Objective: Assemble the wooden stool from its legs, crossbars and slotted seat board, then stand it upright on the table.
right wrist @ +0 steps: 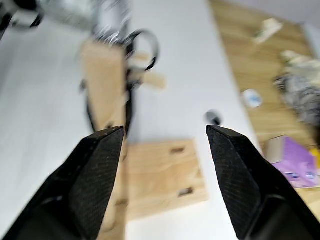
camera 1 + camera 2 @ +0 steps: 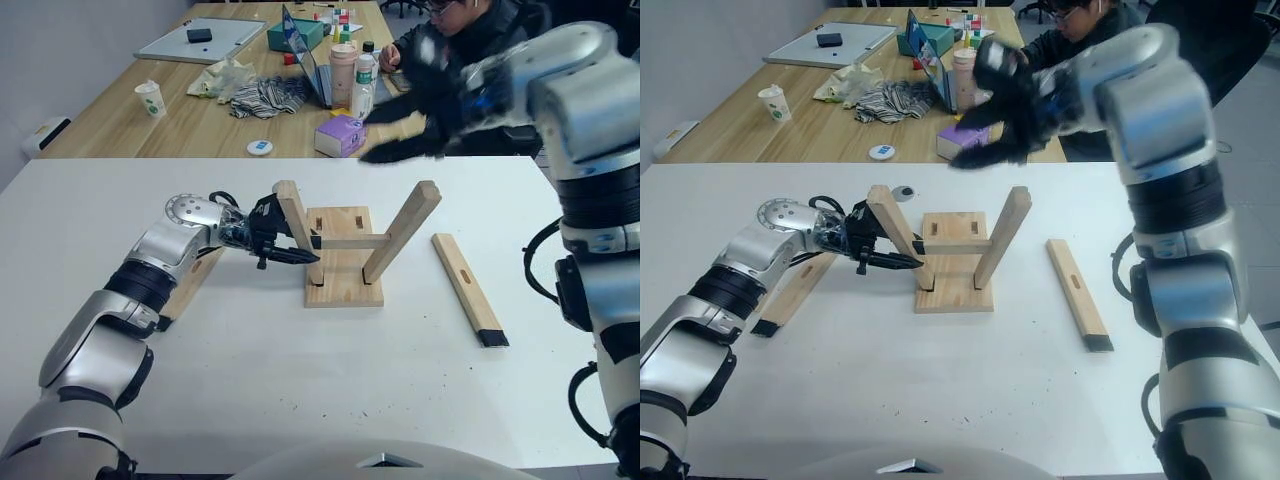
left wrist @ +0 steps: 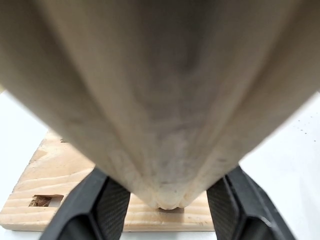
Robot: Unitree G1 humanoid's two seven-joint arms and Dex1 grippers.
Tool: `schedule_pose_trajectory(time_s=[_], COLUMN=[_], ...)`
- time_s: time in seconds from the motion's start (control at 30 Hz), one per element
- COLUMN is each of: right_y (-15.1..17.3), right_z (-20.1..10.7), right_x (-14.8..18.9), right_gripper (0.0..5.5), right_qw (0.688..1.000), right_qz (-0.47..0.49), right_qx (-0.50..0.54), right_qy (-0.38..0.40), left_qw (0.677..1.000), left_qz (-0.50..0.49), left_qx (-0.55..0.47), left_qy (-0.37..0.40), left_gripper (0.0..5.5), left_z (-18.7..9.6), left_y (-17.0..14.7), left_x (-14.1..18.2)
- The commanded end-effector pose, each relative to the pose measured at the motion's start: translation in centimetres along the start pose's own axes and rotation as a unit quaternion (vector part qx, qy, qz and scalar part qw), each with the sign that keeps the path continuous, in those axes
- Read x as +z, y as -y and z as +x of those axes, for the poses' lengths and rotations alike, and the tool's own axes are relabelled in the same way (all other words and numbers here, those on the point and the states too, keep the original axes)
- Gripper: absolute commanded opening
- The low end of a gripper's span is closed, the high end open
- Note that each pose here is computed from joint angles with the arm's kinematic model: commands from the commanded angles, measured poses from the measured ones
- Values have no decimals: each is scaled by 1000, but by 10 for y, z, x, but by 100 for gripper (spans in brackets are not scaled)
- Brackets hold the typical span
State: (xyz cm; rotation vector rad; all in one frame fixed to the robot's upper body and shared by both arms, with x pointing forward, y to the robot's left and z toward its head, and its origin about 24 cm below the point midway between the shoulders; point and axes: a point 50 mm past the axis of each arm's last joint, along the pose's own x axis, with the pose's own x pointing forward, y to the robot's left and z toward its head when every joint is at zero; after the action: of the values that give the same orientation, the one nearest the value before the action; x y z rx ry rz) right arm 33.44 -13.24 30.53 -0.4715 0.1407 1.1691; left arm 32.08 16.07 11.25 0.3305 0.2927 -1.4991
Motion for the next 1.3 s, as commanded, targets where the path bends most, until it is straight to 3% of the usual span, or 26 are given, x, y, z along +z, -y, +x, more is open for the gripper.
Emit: schedule_pose_trajectory(time_s=[0.03, 0.17, 0.23, 0.4, 0.5, 0.67, 0.8, 0.93, 1.03, 1.13, 1.2, 1.3], right_y=[22, -12, -28, -38, -39, -39, -42, -44, -56, -82, -95, -118], right_z=[-36, -28, -27, -23, -23, -25, -28, -38, -55, -73, -87, -86], right_x=[-48, -128, -151, -163, -165, -165, -167, -164, -172, -177, -181, -184], right_gripper=[302, 302, 302, 302, 302, 302, 302, 302, 302, 302, 302, 363], right_qw=[938, 899, 881, 868, 867, 866, 861, 842, 871, 915, 924, 939], right_qz=[175, 255, 286, 306, 310, 306, 302, 312, 257, 213, 215, 242], right_qx=[-231, -320, -349, -367, -367, -372, -384, -402, -405, -341, -315, -245], right_qy=[191, 158, 143, 134, 129, 135, 143, 178, 106, 36, 11, -3], left_qw=[944, 936, 930, 911, 912, 944, 962, 967, 964, 956, 959, 964], left_qz=[-220, -240, -244, -286, -293, -252, -227, -206, -195, -197, -194, -175], left_qx=[-59, -78, -108, -130, -128, -61, -18, -17, -24, 15, 92, 176], left_qy=[-239, -244, -252, -266, -259, -202, -149, -151, -179, -219, -187, -97], left_gripper=[203, 203, 203, 202, 202, 202, 283, 345, 391, 436, 467, 523], left_z=[24, 27, 27, 38, 39, 38, 22, 8, -10, -44, -58, -59], left_y=[85, 111, 127, 166, 170, 135, 99, 92, 98, 88, 60, 25], left_x=[-136, -146, -148, -156, -145, -109, -75, -55, -54, -69, -65, -49])
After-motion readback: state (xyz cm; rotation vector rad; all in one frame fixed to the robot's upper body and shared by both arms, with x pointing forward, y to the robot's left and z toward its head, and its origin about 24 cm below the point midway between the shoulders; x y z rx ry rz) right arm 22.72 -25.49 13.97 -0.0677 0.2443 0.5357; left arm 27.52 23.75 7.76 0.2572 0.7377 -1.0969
